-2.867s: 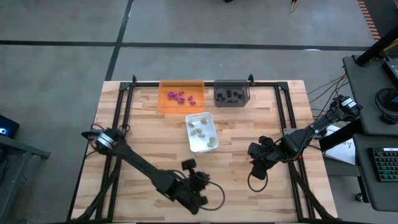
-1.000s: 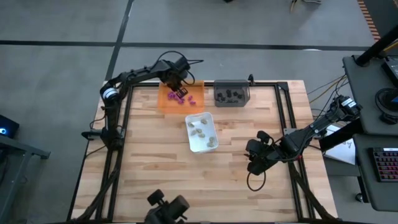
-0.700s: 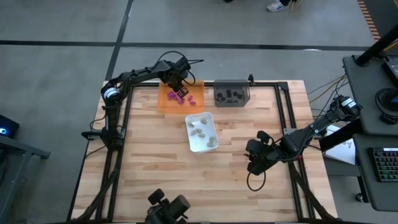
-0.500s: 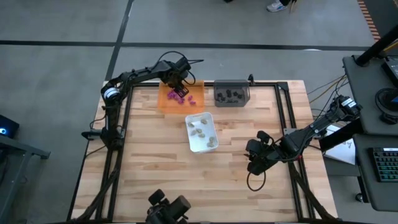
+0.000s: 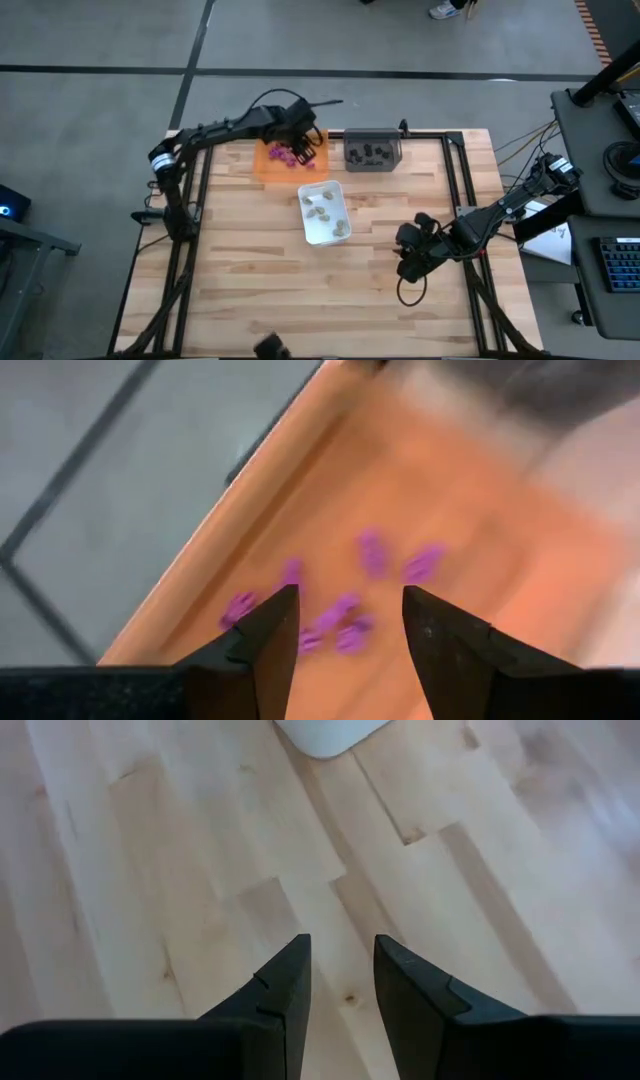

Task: Sort Halloween decoration
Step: Put the black spider toy into the black bin

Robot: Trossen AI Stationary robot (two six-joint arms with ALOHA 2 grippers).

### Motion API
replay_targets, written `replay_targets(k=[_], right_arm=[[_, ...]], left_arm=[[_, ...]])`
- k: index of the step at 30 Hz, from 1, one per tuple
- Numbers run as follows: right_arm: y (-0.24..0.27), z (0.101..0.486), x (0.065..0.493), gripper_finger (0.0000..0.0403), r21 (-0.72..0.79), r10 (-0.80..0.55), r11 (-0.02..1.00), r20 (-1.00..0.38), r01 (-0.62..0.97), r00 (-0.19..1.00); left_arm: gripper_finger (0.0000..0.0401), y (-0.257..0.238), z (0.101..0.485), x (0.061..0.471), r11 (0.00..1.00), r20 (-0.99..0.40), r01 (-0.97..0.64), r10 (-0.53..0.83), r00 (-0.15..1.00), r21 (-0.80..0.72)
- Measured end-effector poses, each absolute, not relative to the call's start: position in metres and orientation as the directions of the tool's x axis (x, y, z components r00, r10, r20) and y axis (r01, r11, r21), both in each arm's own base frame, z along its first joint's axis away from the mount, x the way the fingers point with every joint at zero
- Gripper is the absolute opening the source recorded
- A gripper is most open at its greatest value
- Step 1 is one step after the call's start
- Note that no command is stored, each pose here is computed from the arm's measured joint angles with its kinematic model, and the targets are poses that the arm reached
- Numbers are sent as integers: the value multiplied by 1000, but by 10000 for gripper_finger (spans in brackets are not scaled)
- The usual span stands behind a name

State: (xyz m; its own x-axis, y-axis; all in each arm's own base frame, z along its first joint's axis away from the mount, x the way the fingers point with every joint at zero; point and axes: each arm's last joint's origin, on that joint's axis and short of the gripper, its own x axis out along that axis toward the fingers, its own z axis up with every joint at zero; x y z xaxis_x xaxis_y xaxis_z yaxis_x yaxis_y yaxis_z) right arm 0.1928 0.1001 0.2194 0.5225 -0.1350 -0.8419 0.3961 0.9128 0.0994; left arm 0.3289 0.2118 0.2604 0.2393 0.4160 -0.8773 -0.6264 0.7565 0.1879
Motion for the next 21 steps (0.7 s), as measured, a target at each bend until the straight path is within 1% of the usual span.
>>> replay_targets(k=[6,12,17,21], right_arm=[[101,219,192,100,152,-108,886,-852,439,512],[101,219,193,100,190,-107,849,-852,493,512],[101,219,193,100,222,-98,820,-854,528,511],[104,219,194,100,266,-46,808,-861,525,506]], left_arm=[[162,144,297,354,824,-788,-540,443,428,170],[162,65,315,374,843,-681,-482,500,536,239],[162,-3,314,385,906,-648,-335,419,635,258],[162,-48,307,389,940,-636,-234,341,692,249]])
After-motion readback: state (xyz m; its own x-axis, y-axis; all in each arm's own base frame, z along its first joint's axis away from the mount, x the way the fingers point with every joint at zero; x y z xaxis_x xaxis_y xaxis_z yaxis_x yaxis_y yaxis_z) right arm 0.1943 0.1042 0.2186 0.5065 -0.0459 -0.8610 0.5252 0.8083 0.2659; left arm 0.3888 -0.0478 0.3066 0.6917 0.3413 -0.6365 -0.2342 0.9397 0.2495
